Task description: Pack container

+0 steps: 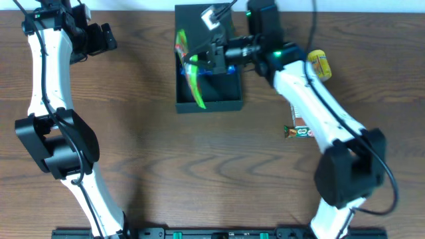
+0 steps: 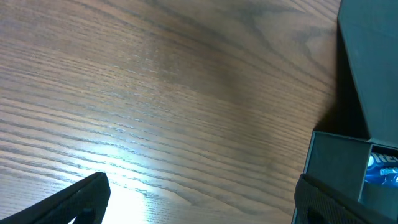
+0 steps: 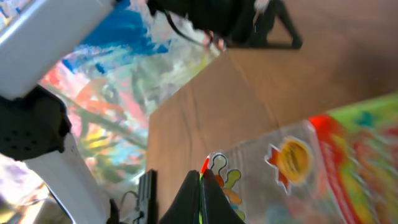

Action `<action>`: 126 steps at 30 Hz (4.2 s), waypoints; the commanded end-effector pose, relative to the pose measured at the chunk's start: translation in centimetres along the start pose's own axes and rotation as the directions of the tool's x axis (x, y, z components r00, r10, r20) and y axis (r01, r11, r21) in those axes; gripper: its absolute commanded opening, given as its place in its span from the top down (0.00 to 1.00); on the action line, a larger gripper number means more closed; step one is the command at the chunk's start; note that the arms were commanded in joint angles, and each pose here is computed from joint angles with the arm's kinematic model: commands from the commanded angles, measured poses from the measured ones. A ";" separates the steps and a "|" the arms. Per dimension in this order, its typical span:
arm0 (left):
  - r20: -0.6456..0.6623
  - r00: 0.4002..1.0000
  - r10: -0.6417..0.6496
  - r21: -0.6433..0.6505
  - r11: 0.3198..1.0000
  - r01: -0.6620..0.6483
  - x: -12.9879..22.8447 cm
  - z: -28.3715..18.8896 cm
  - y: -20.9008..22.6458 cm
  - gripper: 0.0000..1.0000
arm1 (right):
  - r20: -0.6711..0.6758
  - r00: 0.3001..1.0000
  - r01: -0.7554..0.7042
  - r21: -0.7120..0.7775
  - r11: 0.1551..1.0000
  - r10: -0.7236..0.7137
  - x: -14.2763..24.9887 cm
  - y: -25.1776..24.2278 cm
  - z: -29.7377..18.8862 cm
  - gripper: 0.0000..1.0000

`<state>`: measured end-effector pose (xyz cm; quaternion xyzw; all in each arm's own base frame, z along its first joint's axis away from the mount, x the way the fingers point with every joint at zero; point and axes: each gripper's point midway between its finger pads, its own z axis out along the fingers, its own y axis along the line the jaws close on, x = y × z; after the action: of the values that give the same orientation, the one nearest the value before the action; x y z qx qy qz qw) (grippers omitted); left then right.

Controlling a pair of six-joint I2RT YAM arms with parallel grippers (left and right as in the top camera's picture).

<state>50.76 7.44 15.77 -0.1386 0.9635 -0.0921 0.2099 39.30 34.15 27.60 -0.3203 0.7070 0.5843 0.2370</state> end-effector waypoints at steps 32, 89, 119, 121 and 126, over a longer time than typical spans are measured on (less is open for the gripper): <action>-0.016 1.000 -0.009 0.011 1.000 0.010 0.2 0.6 0.4 0.04 | -0.049 0.933 -0.359 -0.133 0.924 0.356 2.2 -6.6 -1.6 0.99; -0.018 1.000 -0.010 0.020 1.000 0.011 0.3 0.7 0.1 0.04 | -0.205 0.979 0.150 0.697 0.702 -0.006 2.6 -14.2 -5.0 0.21; -0.022 1.000 -0.015 0.019 1.000 0.015 0.4 0.7 0.1 0.05 | -0.395 0.902 0.187 0.721 0.667 0.173 10.9 -18.4 -3.3 0.99; -0.022 1.000 -0.015 0.019 1.000 0.015 0.4 0.7 0.1 0.05 | -0.405 0.893 0.179 0.722 0.668 0.199 12.0 -19.4 -3.0 0.99; -0.022 1.000 -0.015 0.019 1.000 0.015 0.4 0.7 0.1 0.05 | -0.431 0.863 0.157 0.725 0.671 0.264 14.9 -21.3 -2.6 0.99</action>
<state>50.75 7.36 15.83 -0.1394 0.9624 -0.1017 0.2100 45.59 26.27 5.60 -0.3031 0.9268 0.1504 0.1630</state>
